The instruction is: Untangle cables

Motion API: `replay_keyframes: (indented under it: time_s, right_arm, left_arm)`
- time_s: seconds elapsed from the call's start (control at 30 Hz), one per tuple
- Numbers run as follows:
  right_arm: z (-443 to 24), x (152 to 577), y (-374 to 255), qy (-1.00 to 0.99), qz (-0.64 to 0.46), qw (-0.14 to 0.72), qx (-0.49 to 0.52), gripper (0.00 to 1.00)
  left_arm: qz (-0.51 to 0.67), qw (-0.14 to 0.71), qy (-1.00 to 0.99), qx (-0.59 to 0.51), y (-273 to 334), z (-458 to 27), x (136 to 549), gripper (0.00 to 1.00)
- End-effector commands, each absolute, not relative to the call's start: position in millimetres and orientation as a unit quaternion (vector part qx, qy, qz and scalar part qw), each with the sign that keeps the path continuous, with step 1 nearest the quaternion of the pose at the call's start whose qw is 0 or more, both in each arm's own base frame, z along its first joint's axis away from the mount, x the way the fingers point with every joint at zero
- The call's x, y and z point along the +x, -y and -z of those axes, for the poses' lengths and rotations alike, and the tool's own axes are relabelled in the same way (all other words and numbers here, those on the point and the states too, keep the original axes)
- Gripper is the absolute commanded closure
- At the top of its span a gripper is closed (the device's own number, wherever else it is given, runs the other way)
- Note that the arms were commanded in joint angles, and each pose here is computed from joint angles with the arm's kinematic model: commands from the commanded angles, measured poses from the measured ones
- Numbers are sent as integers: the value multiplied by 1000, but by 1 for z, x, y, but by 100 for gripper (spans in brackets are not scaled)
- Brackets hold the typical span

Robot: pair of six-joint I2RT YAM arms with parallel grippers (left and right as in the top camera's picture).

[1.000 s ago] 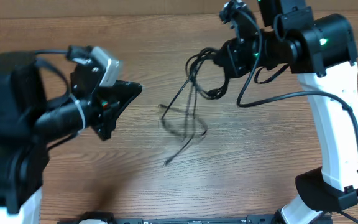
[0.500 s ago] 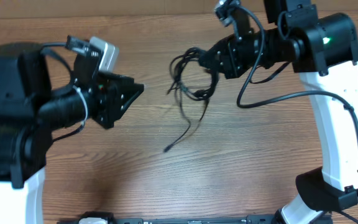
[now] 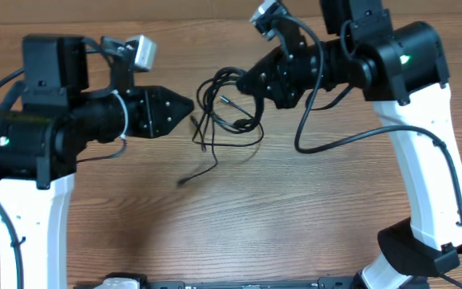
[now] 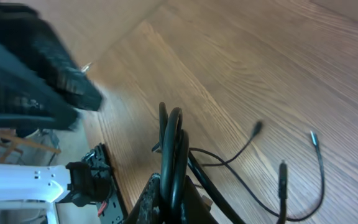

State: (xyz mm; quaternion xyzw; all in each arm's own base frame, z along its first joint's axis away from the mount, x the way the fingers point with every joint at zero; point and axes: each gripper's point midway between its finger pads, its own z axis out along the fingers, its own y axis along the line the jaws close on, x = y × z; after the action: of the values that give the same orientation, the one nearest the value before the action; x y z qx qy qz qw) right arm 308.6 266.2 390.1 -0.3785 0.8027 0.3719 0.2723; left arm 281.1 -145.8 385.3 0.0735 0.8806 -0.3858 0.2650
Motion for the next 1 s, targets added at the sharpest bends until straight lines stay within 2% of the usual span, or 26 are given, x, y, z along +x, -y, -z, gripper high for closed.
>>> replay_keyframes:
  time_s: [0.0, 0.37, 0.8, 0.97]
  right_arm:
    - [-404, 298, -277, -780, -384, 287, -402, 96]
    - [-407, 263, -302, -755, -425, 250, -433, 96]
    - [-410, 259, -302, -753, -443, 237, -425, 96]
    - [-406, 260, -297, -762, -439, 229, -417, 96]
  left_arm:
    - [395, 254, -879, 83, 162, -386, 280, 71]
    - [336, 262, -899, 105, 171, -367, 291, 68]
    - [315, 280, -892, 165, 169, -365, 290, 62]
    - [257, 291, -907, 163, 151, -355, 297, 62]
